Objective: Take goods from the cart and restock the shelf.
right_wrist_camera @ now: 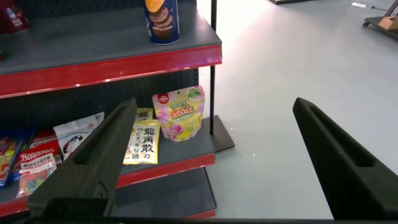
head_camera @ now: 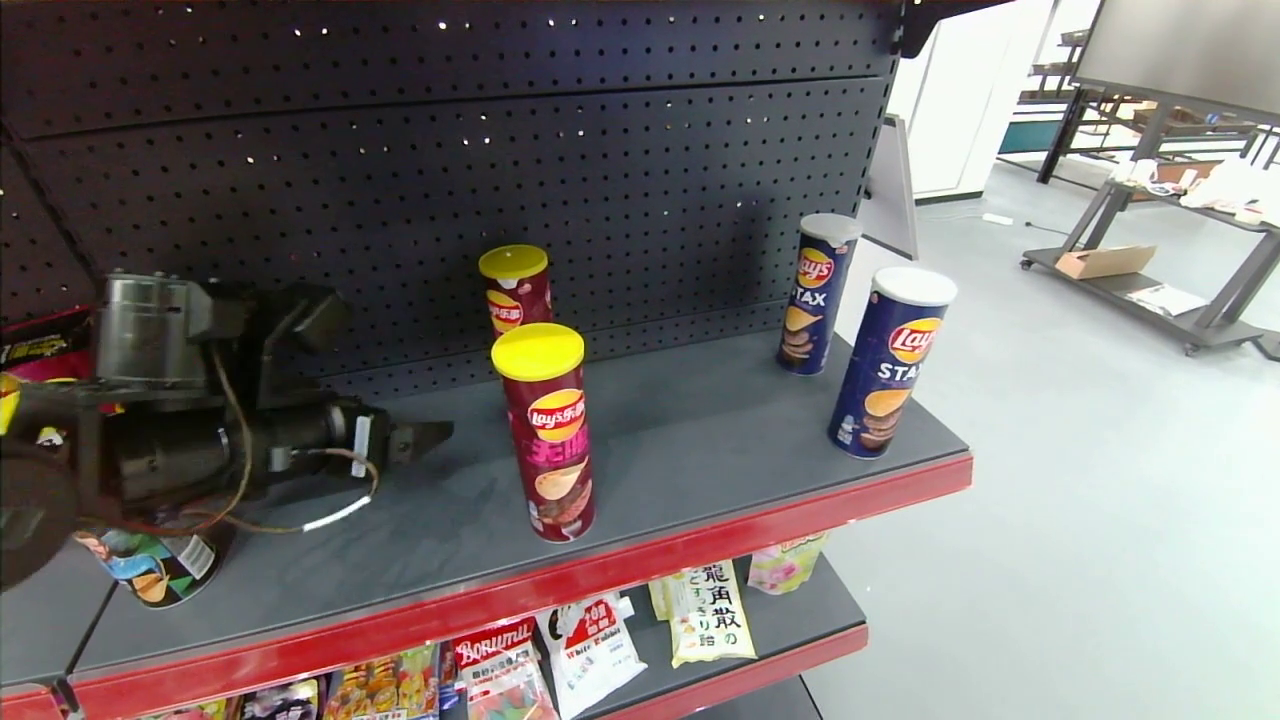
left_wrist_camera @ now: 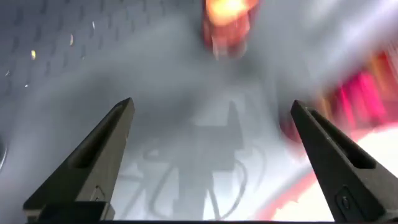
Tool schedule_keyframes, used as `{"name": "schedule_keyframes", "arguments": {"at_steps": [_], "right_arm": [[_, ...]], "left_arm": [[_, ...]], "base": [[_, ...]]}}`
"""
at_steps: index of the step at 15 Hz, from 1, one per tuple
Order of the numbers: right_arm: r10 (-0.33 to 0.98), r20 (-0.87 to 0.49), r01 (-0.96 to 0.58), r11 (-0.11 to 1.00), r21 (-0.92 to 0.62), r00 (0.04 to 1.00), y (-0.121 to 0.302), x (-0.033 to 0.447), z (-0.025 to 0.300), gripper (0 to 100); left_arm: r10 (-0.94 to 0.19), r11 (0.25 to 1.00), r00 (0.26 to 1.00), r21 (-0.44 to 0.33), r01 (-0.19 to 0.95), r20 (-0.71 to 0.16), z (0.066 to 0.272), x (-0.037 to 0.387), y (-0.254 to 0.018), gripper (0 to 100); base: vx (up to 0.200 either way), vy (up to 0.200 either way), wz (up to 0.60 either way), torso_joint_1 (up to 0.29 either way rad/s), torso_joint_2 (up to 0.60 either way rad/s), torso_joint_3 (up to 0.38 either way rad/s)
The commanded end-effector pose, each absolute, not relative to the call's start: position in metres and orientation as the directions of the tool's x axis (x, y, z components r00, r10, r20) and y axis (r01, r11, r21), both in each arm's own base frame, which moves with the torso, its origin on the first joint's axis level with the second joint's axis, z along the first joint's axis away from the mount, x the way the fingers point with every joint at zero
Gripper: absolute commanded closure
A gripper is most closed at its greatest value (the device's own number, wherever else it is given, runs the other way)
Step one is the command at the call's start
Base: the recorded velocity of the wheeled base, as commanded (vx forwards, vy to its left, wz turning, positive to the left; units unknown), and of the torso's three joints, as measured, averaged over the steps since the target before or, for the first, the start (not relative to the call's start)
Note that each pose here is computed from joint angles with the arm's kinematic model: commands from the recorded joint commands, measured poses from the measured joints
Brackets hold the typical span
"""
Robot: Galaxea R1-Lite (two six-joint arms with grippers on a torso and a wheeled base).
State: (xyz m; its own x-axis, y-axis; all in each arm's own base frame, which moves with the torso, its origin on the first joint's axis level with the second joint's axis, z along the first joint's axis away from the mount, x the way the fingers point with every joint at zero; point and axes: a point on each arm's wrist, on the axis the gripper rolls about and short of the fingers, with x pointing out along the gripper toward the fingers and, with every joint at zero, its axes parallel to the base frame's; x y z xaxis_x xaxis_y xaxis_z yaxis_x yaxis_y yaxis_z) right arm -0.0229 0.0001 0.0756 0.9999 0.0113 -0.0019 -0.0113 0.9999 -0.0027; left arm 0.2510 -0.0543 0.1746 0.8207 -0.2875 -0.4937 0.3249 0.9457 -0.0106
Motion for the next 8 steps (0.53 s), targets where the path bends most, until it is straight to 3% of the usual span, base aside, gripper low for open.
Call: {"name": "schedule_keyframes", "arguments": {"at_steps": [1,4,8], "right_arm": [[0.012,-0.002,-0.012,1.000,-0.003,1.000,0.000,-0.023,0.076,0],[0.012,-0.002,-0.012,1.000,-0.003,1.000,0.000,-0.023,0.076,0],[0.012,-0.002,-0.012,1.000,-0.003,1.000,0.000,-0.023,0.076,0]], "left_arm": [[-0.321,0.937,0.852,-0.008,0.349,-0.414,0.198,0.138,-0.017,0],[-0.322,0.940,0.903,0.021,0.342,-0.285,0.195,0.050,-0.008,0],[-0.315,0.943,0.947,0.092,0.320,-0.063,0.149,-0.017,-0.006,0]], "base": [[0.000,0.000,0.00,0.000,0.00,0.000],[0.000,0.000,0.00,0.000,0.00,0.000],[0.000,0.000,0.00,0.000,0.00,0.000]]}}
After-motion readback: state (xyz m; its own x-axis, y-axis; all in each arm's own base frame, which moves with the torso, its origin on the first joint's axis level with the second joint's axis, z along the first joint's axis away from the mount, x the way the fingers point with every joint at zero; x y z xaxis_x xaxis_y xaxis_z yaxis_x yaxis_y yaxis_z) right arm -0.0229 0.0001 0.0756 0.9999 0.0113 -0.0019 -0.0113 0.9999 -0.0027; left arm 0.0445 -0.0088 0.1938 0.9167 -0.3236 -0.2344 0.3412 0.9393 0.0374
